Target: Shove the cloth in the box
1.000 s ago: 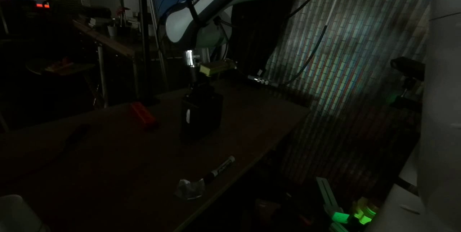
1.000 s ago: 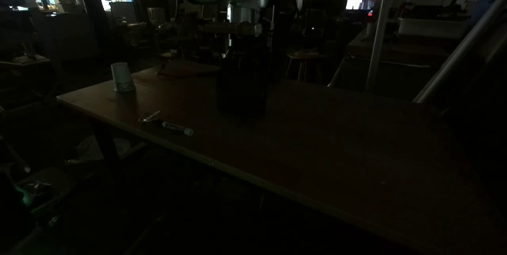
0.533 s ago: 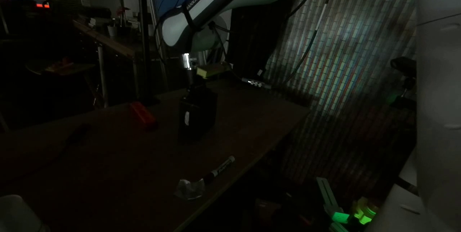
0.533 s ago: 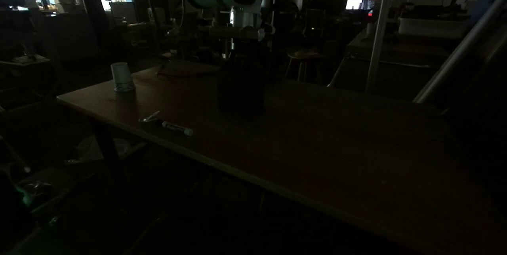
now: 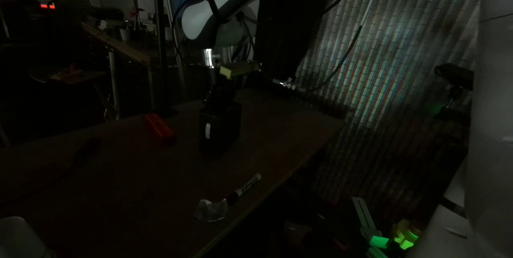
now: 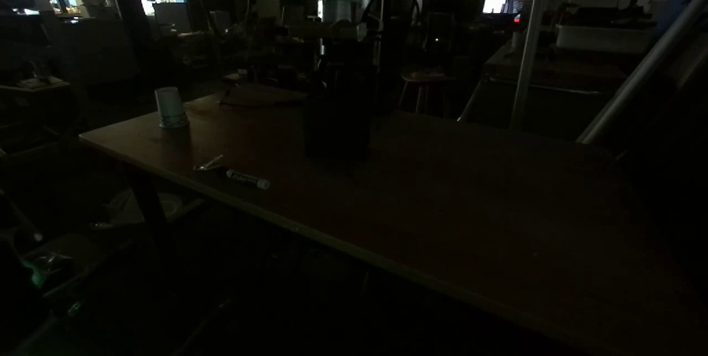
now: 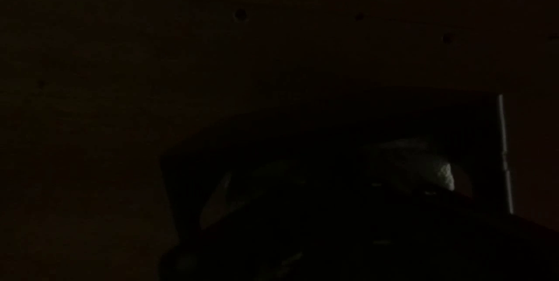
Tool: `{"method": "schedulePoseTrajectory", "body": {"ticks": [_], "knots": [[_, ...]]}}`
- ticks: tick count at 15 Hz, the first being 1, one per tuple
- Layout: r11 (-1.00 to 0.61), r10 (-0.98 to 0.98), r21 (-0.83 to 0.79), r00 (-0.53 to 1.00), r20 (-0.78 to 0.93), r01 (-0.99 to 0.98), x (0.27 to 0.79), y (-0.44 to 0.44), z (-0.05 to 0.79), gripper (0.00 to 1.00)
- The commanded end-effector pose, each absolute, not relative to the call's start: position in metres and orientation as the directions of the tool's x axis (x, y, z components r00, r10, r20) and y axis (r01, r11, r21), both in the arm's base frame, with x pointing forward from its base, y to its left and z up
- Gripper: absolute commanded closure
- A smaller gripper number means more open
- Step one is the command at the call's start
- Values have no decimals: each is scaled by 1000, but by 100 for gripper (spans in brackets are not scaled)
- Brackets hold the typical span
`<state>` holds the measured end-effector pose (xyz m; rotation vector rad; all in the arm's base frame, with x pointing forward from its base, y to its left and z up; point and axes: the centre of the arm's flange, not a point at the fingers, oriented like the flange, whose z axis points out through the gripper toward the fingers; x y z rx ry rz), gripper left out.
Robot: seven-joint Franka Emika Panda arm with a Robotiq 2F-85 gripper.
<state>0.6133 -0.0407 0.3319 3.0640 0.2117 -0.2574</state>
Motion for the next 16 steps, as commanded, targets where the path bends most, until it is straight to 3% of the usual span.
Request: {"method": "schedulePoseTrajectory", "body": {"ticks": [1,8,9,10,11,12,15,16], "knots": [[-992,107,57,989,-103,113,585,-32,367,98],[-997,64,51,998,6,63,551,-20,405,99],[-997,55,49,998,19,54,545,-17,409,93],[-998,51,45,998,30,50,539,-15,412,71],[-995,72,60,997,-22,74,566,-24,400,93],[-996,68,59,998,-15,69,560,-22,403,93],[-996,63,59,998,-5,63,552,-20,407,72],[-996,63,59,998,-4,63,551,-20,406,71]]}}
